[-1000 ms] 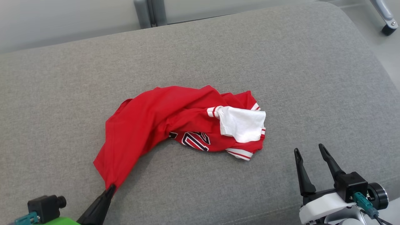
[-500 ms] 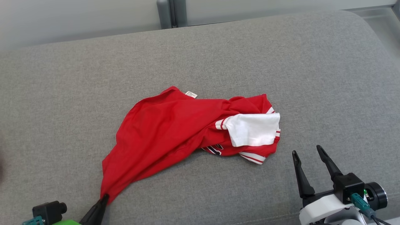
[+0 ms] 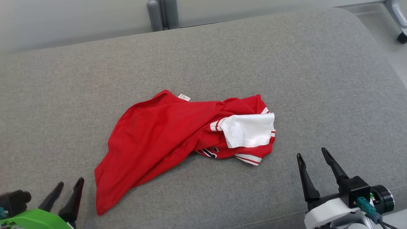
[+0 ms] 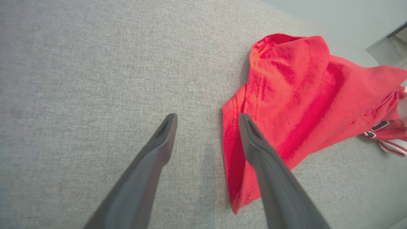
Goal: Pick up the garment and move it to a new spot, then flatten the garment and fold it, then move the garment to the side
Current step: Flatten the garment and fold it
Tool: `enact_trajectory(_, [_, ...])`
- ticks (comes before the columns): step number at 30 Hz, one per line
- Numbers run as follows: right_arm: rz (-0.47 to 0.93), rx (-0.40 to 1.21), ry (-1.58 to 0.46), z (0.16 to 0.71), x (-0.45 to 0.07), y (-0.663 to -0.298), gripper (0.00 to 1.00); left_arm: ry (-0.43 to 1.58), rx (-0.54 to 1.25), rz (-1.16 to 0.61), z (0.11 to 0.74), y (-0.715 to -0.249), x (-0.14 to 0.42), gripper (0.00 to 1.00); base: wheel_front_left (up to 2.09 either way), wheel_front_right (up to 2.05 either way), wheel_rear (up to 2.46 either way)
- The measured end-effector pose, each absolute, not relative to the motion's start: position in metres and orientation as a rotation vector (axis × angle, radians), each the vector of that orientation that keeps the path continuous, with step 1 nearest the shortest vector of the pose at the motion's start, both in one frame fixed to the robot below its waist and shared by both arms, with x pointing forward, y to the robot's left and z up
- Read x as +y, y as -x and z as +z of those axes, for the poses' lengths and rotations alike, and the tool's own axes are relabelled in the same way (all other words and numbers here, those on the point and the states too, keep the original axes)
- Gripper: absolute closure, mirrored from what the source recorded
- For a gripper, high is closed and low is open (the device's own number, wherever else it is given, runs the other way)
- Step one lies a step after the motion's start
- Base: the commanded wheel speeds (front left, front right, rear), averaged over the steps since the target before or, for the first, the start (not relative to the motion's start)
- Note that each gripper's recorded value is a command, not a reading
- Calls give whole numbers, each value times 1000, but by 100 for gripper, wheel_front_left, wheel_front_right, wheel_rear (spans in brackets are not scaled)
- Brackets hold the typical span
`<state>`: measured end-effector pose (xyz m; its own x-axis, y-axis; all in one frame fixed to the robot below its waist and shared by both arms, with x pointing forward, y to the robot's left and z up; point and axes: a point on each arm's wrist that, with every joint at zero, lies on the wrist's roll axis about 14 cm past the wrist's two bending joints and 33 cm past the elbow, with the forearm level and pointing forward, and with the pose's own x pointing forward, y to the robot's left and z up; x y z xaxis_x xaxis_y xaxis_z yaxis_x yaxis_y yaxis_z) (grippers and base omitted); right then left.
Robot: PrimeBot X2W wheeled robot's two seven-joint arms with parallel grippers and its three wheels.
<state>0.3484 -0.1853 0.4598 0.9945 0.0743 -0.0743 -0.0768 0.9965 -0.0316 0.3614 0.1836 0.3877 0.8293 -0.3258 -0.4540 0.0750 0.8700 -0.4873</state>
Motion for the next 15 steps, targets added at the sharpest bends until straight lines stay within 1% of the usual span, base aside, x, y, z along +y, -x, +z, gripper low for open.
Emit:
enact_trajectory(2, [66, 74, 34, 460, -188, -347, 0, 405, 505, -219, 404, -375, 188, 0, 0, 0, 0])
enact_trajectory(3, [53, 75, 31, 460, -191, -346, 0, 340, 432, -243, 426, -390, 185, 0, 0, 0, 0])
enact_trajectory(5, [42, 74, 28, 461, -193, -345, 0, 327, 342, -321, 456, -402, 159, 0, 0, 0, 0])
enact_trajectory(7, [30, 75, 26, 460, -195, -344, 0, 317, 276, -426, 482, -405, 126, 0, 0, 0, 0])
enact_trajectory(12, [-3, 73, 14, 461, -202, -345, 0, 280, 267, -725, 508, -389, 36, 0, 0, 0, 0])
enact_trajectory(15, [-28, 83, 10, 459, -208, -342, 0, 285, 330, -870, 500, -374, -13, 0, 0, 0, 0])
